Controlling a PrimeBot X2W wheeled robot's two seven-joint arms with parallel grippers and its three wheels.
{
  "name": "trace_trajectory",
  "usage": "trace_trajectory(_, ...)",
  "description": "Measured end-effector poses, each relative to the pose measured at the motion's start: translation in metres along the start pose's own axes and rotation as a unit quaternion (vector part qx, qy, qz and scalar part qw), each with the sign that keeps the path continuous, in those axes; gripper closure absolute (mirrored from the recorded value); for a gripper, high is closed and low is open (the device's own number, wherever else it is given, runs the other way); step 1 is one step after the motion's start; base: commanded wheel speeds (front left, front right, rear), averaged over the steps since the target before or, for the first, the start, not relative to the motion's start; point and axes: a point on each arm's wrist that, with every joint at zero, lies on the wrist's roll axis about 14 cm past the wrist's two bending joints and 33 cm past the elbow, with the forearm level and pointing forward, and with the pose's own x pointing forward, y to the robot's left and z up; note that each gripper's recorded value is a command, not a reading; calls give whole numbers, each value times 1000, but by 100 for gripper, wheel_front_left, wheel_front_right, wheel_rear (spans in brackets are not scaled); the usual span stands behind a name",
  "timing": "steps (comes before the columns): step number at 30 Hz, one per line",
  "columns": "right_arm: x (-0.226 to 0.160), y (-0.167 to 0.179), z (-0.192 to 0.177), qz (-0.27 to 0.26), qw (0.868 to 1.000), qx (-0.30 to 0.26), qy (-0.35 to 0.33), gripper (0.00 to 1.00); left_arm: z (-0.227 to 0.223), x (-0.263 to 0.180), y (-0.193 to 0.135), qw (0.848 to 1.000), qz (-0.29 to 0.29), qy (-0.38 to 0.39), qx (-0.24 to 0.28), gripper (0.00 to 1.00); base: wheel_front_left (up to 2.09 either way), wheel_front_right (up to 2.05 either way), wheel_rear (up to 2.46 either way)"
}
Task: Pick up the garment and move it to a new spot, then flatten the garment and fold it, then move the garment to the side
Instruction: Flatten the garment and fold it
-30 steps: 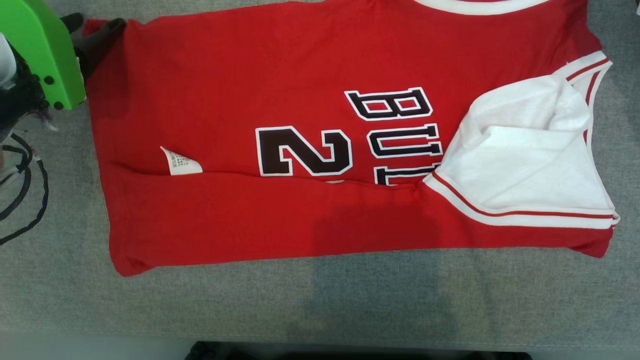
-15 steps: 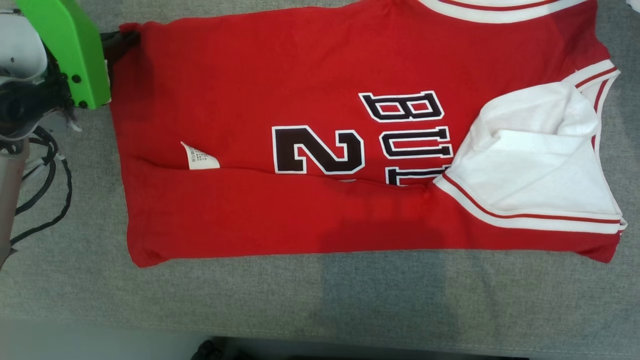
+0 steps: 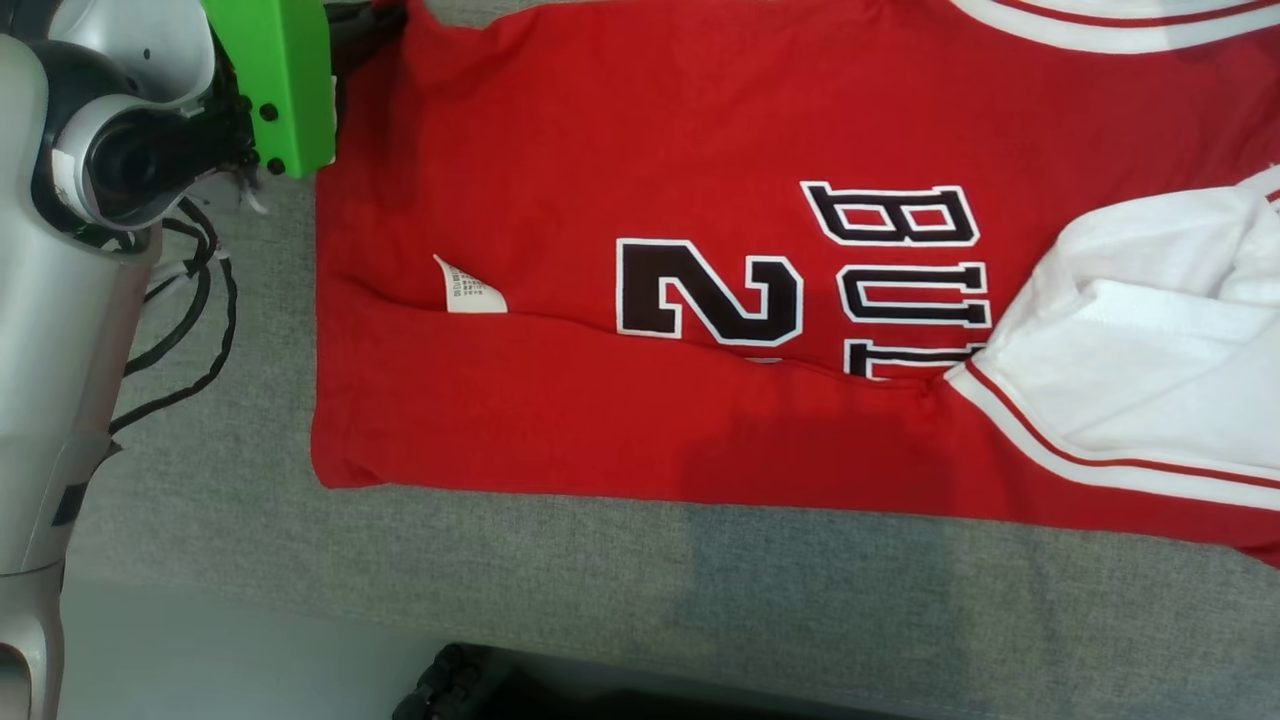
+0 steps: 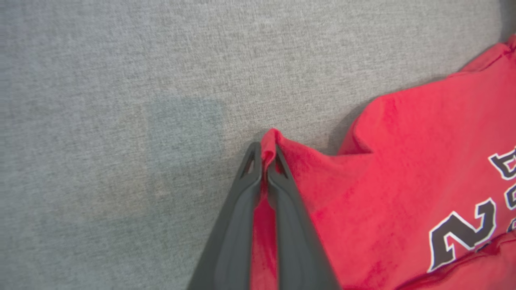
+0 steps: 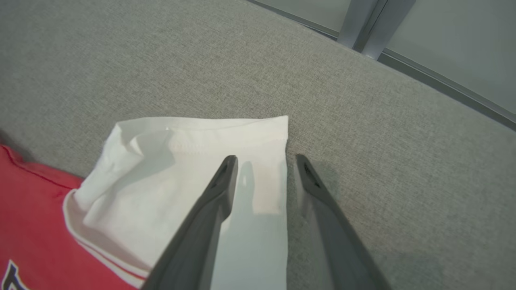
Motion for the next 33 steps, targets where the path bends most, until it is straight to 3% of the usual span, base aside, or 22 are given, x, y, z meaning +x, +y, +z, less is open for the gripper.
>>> trace_trajectory(2, 6, 4, 3, 5, 1000, -5, 3, 27, 1, -2, 2, 1000, 2, -1, 2, 100, 0, 0, 0)
trace_trajectory(9, 29, 17, 0, 24, 1000, -9, 12, 9, -4, 0, 14, 1000, 13, -4, -9, 100, 0, 0, 0)
trace_trajectory(13, 32, 13, -3, 20, 1000, -6, 17, 5, -5, 0, 17, 1000, 15, -7, -12, 100, 0, 0, 0)
trace_trajectory(26, 30, -9, -7, -8, 1000, 10, 27, 1, -7, 4, 20, 1000, 14, -9, -16, 100, 0, 0, 0)
trace_trajectory(31, 36, -8, -10, -7, 999, 20, 30, 7, -7, 5, 20, 1000, 14, -10, -17, 100, 0, 0, 0)
trace_trajectory(32, 38, -6, -9, -5, 999, 22, 28, 13, -7, 4, 20, 1000, 14, -11, -18, 100, 0, 0, 0)
trace_trajectory(33, 40, -3, -8, -1, 999, 24, 25, 30, -8, 4, 21, 1000, 16, -11, -19, 100, 0, 0, 0)
